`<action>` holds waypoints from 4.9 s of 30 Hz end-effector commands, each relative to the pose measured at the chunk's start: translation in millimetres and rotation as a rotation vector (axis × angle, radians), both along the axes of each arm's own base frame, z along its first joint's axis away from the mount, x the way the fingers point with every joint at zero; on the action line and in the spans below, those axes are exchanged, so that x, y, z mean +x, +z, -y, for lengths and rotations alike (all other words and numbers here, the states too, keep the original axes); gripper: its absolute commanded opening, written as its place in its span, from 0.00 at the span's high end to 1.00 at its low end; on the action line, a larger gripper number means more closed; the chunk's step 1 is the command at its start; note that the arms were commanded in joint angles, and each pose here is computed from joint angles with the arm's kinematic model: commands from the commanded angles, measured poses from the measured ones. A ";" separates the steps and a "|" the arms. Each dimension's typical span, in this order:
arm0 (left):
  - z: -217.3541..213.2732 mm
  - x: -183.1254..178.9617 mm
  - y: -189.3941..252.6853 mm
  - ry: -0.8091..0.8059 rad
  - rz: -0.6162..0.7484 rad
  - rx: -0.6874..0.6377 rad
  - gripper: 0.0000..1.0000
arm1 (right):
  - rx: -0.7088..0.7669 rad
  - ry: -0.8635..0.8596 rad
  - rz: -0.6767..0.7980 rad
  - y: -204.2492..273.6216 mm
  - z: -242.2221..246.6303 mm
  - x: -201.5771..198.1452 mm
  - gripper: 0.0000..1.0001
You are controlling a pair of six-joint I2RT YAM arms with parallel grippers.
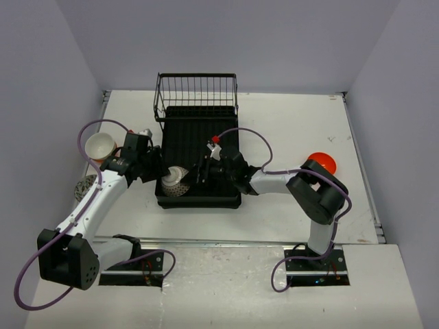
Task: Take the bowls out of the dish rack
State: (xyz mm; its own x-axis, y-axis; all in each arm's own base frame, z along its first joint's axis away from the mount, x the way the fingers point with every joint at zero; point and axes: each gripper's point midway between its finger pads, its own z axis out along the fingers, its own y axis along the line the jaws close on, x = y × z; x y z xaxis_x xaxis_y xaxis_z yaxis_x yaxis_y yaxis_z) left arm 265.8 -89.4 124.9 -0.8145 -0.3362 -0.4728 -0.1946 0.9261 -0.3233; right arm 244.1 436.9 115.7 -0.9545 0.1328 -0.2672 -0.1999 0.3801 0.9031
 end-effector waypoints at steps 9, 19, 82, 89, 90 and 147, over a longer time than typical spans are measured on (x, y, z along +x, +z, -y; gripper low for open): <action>-15.4 -10.3 -14.7 0.010 -0.065 0.078 0.52 | 0.224 -0.002 0.122 67.1 -13.7 5.2 0.47; -15.6 -10.1 -16.1 0.004 -0.070 0.083 0.55 | 0.232 0.017 0.136 67.3 -25.2 13.4 0.53; -9.5 50.0 55.2 0.026 0.112 0.070 0.41 | 0.458 0.108 0.132 142.0 18.5 -42.7 1.00; -21.6 48.4 50.6 0.041 0.102 0.105 0.38 | 0.428 0.039 0.121 132.3 54.2 -49.2 1.00; -22.2 48.5 50.9 0.042 0.102 0.108 0.37 | 0.422 0.019 0.120 130.2 61.6 -45.2 1.00; -53.4 54.7 58.0 0.046 0.142 0.268 0.30 | -1.277 -0.599 -0.266 -12.5 464.5 132.2 1.00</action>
State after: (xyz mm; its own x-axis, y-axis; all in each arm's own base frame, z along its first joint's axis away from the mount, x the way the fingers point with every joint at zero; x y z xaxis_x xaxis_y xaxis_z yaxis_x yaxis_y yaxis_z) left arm 318.3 -45.6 171.4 -0.7510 -0.2363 -0.6166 -0.2085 0.9709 -0.1182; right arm 360.9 -27.3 87.0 -0.8916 0.3542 -0.2821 0.4046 0.9029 -0.1450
